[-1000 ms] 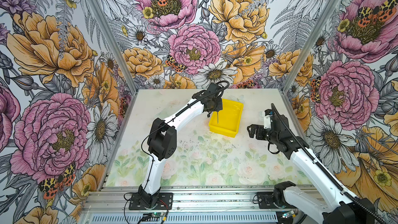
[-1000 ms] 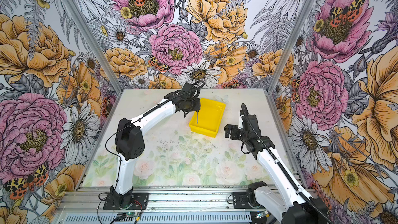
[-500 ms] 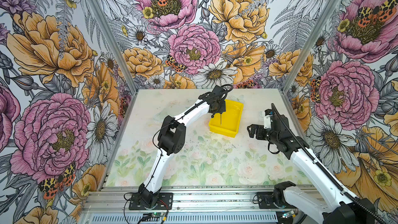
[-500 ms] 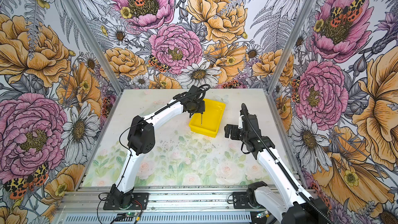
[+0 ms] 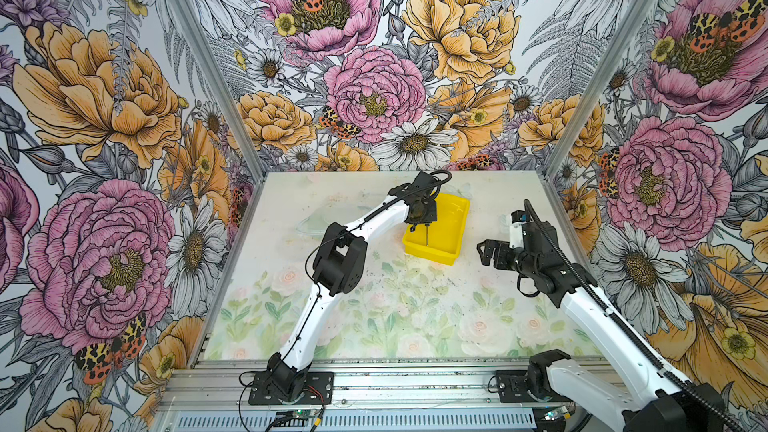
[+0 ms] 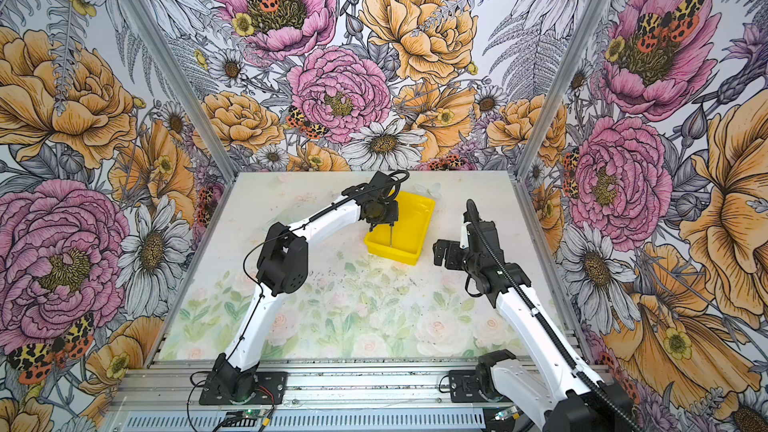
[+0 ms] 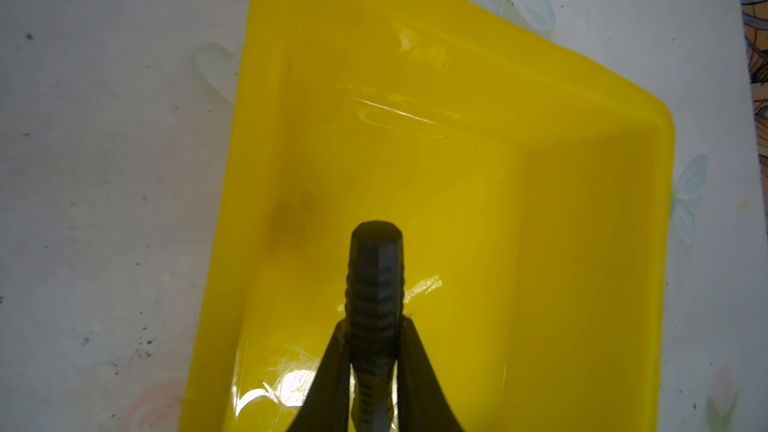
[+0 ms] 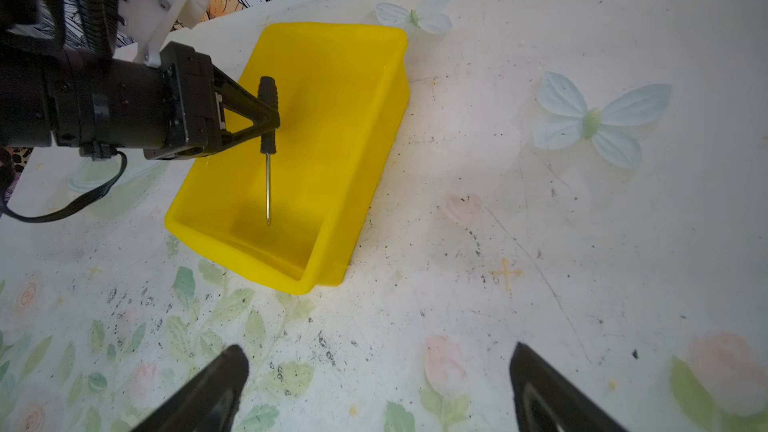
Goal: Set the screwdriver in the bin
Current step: 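Lift the screwdriver with the left gripper and carry it over the yellow bin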
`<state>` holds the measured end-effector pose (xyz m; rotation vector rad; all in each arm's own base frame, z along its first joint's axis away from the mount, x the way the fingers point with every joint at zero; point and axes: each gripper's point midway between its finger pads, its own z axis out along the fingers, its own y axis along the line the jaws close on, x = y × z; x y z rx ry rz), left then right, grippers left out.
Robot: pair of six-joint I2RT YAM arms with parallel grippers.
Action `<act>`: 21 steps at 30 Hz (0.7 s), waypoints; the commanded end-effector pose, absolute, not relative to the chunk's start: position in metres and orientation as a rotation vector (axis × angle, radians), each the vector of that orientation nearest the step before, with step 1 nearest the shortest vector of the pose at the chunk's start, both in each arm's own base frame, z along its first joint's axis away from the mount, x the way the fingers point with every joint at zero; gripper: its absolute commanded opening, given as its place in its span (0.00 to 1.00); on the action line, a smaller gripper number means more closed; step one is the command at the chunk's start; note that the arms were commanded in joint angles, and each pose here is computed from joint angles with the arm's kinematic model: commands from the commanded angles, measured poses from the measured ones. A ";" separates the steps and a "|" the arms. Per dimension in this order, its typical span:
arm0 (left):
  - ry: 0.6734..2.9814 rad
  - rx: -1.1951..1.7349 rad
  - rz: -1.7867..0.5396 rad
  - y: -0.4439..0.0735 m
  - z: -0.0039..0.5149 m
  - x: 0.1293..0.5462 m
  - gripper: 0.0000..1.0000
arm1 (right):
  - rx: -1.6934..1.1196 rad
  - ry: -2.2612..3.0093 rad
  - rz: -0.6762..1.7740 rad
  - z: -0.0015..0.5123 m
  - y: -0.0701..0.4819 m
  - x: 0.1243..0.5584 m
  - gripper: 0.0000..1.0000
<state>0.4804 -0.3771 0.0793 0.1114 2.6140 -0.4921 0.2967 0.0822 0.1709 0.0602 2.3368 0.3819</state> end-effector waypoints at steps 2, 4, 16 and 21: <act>2.594 0.111 -0.500 -0.389 0.079 0.482 0.08 | 0.061 2.286 0.407 0.185 0.086 0.299 0.99; 2.599 0.101 -0.492 -0.390 0.075 0.481 0.08 | 0.063 2.285 0.407 0.185 0.086 0.300 1.00; 2.619 0.066 -0.449 -0.391 0.057 0.479 0.13 | 0.067 2.266 0.395 0.189 0.083 0.297 0.99; 2.616 0.085 -0.433 -0.393 0.056 0.476 0.23 | 0.074 2.259 0.391 0.189 0.081 0.294 1.00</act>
